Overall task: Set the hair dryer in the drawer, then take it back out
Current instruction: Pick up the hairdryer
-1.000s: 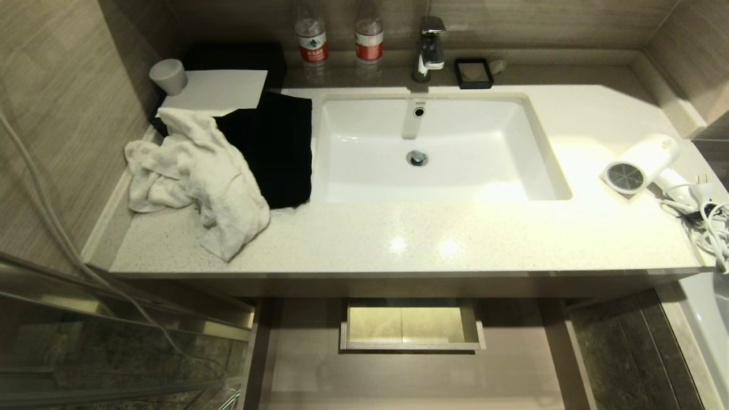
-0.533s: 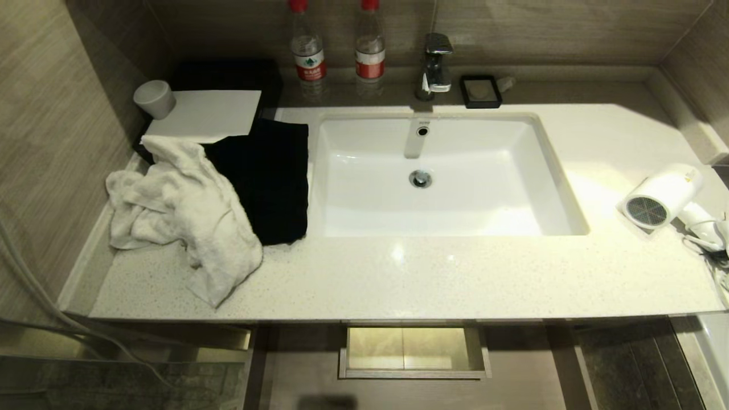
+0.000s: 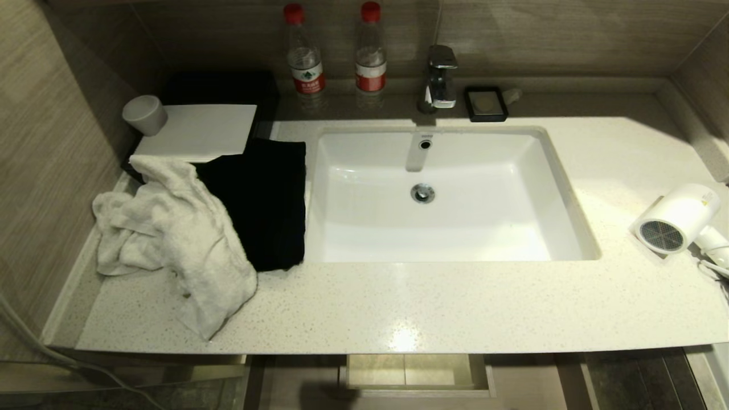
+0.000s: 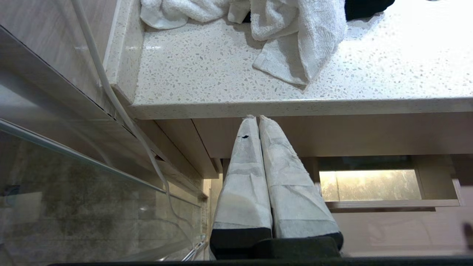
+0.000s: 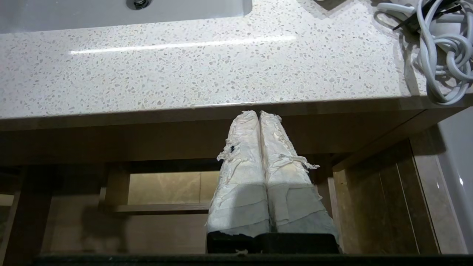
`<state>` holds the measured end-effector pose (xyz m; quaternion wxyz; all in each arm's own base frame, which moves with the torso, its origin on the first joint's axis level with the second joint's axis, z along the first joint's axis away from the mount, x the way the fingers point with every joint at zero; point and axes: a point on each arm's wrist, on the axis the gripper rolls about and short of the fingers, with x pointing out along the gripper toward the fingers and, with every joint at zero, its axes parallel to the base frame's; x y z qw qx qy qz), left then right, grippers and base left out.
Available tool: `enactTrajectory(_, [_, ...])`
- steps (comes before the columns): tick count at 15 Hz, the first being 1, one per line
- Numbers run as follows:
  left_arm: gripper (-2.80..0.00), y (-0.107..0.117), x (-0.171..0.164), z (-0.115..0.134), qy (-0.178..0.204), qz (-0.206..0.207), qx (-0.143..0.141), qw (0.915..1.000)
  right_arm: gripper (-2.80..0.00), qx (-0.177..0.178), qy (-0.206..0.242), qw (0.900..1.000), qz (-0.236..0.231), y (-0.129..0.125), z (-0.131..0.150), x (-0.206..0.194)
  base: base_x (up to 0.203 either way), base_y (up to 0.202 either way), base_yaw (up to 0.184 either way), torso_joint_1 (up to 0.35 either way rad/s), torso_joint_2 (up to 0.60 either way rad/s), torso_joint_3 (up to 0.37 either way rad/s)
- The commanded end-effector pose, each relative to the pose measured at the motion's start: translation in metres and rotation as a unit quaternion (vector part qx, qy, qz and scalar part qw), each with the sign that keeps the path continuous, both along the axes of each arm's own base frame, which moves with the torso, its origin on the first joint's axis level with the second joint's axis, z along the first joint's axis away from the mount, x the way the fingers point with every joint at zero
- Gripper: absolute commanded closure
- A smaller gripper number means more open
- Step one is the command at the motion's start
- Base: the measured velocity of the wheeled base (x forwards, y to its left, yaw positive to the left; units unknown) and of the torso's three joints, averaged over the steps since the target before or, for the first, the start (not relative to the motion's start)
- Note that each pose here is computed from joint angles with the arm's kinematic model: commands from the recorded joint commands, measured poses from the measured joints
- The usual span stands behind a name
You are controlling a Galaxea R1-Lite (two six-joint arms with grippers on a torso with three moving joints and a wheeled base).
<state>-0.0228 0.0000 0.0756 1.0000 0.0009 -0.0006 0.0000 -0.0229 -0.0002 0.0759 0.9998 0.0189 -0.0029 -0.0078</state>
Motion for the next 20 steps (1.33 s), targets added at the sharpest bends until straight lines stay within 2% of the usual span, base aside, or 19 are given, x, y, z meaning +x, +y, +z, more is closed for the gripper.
enactTrajectory(1, [0.0, 0.0, 0.0, 0.0, -0.001, 0.0, 0.0, 1.0, 0.0, -0.005, 0.0, 1.0, 0.003, 0.0, 0.0, 0.0, 0.0, 0.0, 0.0, 0.0, 0.0, 0.0])
enactTrajectory(6, [0.0, 0.0, 0.0, 0.0, 0.0, 0.0, 0.0, 1.0, 0.0, -0.021, -0.008, 1.0, 0.001, 0.0, 0.007, -0.002, 0.0, 0.0, 0.0, 0.0, 0.0, 0.0])
enactTrajectory(7, [0.0, 0.0, 0.0, 0.0, 0.0, 0.0, 0.0, 1.0, 0.0, -0.035, -0.01, 0.999, -0.002, 0.0, 0.017, -0.005, 0.0, 0.0, 0.0, 0.0, 0.0, 0.0])
enactTrajectory(9, [0.0, 0.0, 0.0, 0.0, -0.001, 0.0, 0.0, 1.0, 0.0, -0.056, -0.001, 0.998, -0.023, -0.001, 0.06, -0.022, 0.0, 0.0, 0.0, 0.0, 0.0, 0.0])
enactTrajectory(10, [0.0, 0.0, 0.0, 0.0, -0.001, 0.0, 0.0, 1.0, 0.0, -0.065, 0.014, 0.997, -0.035, -0.002, 0.082, -0.036, 0.0, 0.0, 0.0, 0.0, 0.0, 0.0])
enactTrajectory(11, [0.0, 0.0, 0.0, 0.0, -0.001, 0.0, 0.0, 1.0, 0.0, -0.075, 0.047, 0.995, -0.045, -0.002, 0.102, -0.048, 0.0, 0.0, 0.0, 0.0, 0.0, 0.0])
enactTrajectory(12, [0.0, 0.0, 0.0, 0.0, 0.0, 0.0, 0.0, 1.0, 0.0, -0.087, 0.09, 0.991, -0.051, -0.003, 0.118, -0.052, 0.0, 0.0, 0.0, 0.0, 0.0, 0.0])
enactTrajectory(14, [0.0, 0.0, 0.0, 0.0, -0.001, 0.0, 0.0, 1.0, 0.0, -0.113, 0.176, 0.976, -0.059, -0.004, 0.138, -0.039, 0.0, 0.0, 0.0, 0.0, 0.0, 0.0])
enactTrajectory(15, [0.0, 0.0, 0.0, 0.0, -0.001, 0.0, 0.0, 1.0, 0.0, -0.125, 0.203, 0.968, -0.073, -0.005, 0.146, -0.027, 0.0, 0.0, 0.0, 0.0, 0.0, 0.0])
enactTrajectory(17, [0.0, 0.0, 0.0, 0.0, 0.0, 0.0, 0.0, 1.0, 0.0, -0.151, 0.243, 0.951, -0.118, -0.009, 0.157, -0.004, 0.0, 0.0, 0.0, 0.002, 0.03, 0.011])
enactTrajectory(20, [0.0, 0.0, 0.0, 0.0, 0.0, 0.0, 0.0, 1.0, 0.0, -0.175, 0.291, 0.932, -0.126, -0.008, 0.161, 0.032, 0.0, 0.0, 0.0, -0.008, 0.05, 0.023])
